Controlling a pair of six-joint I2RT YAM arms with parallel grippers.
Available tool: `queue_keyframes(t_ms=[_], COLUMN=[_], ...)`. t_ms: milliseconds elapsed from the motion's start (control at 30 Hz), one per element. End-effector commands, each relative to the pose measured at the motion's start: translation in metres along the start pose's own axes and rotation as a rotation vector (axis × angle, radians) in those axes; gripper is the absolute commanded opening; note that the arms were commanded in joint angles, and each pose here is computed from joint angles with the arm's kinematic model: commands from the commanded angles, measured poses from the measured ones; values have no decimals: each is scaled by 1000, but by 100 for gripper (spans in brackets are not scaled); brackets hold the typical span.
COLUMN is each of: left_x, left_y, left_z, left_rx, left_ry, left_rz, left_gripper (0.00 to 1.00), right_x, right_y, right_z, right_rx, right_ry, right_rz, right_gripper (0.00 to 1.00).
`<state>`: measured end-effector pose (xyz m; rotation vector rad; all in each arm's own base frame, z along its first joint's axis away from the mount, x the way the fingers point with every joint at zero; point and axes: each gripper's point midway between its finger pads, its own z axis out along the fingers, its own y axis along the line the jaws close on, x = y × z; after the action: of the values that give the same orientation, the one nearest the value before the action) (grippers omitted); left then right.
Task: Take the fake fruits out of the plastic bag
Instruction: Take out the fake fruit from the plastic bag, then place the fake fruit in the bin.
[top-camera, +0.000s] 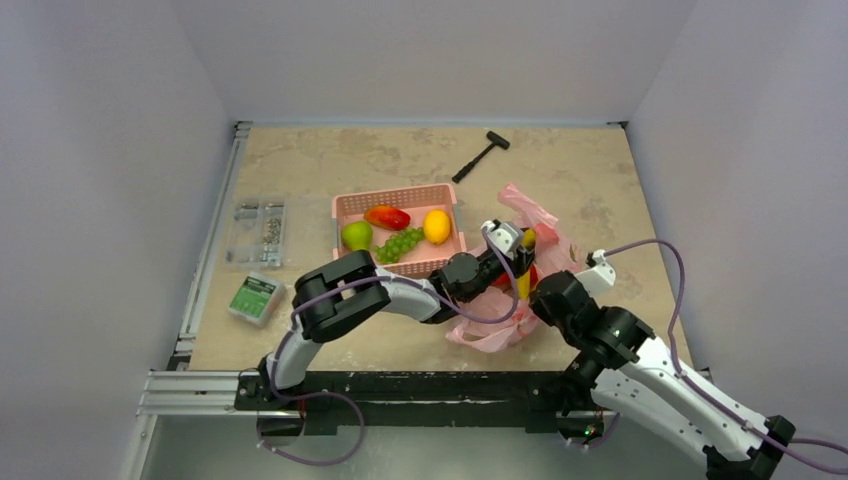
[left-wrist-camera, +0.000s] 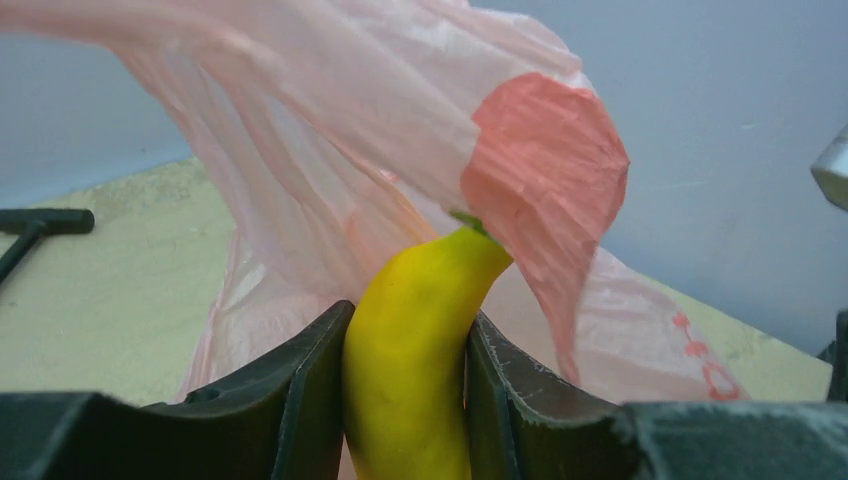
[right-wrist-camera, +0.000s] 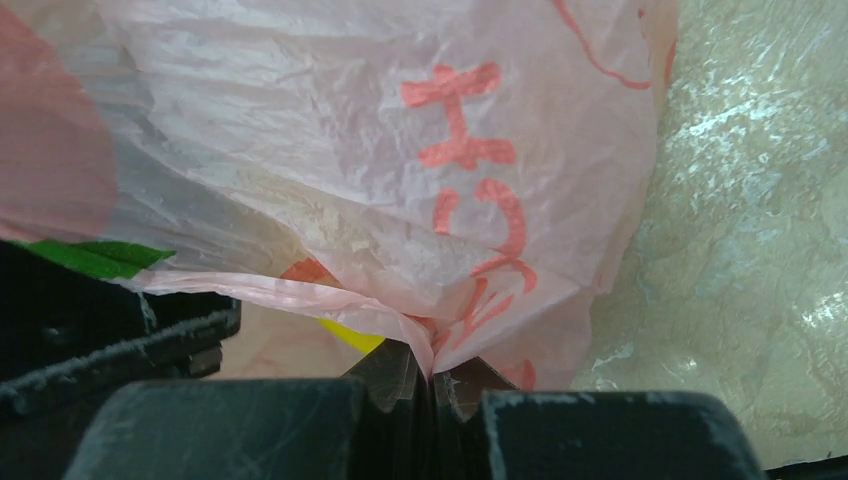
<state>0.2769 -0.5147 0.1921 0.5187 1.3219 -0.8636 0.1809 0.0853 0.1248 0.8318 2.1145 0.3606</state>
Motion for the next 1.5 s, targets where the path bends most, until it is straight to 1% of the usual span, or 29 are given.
queue_keyframes(t_ms=[0,100,200,267,333,367,400,467,500,633,667,733,767,867,967,1067,1200,1300,1400,1467], left_x=[-101,-111,-118,-123,-124,-133,-135,-123,-105,-66,-54,-43,-40,-52,-70,-72,-61,-49,-41,-41], left_y=[3,6,10,9,10,10,9,10,10,9,10,9,9,6,3,-1,4,0,-24,-24], left_z=[23,24,27,26,21,15,9,-8,-23,-82,-100,-130,-143,-175,-200,-226,-261,-274,-269,-263], left_rx=[-20,-41,-65,-69,-91,-95,-101,-123,-132,-117,-104,-73,-59,-15,25,81,109,153,279,258], left_ry=[-348,-325,-289,-248,-176,-141,-88,73,206,555,631,719,747,753,772,854,968,1059,1104,1106], left_rz=[-13,14,18,-29,-113,-145,-168,-215,-243,-314,-321,-342,-357,-392,-394,-347,-272,-276,-363,-375], left_gripper=[0,0,0,0,0,0,0,0,0,0,0,0,0,0,0,0,0,0,0,0], right_x=[10,19,24,31,28,24,21,10,3,-27,-31,-39,-43,-55,-74,-88,-91,-84,-78,-82], right_y=[4,-3,-17,-21,-23,-24,-23,-16,-13,-2,0,8,16,30,39,43,42,49,54,53], right_z=[3,7,14,18,21,21,21,19,17,10,9,7,6,2,-7,-15,-19,-15,-9,-10], right_rx=[-17,0,58,79,103,120,124,116,111,105,106,88,64,41,58,101,136,101,62,77], right_ry=[40,65,61,79,58,38,23,-20,-45,-150,-168,-188,-197,-225,-269,-294,-287,-261,-256,-277], right_rz=[-17,-15,-23,-22,-16,-6,9,25,28,6,-4,-58,-92,-202,-278,-319,-320,-315,-304,-286], right_gripper=[0,0,0,0,0,0,0,0,0,0,0,0,0,0,0,0,0,0,0,0])
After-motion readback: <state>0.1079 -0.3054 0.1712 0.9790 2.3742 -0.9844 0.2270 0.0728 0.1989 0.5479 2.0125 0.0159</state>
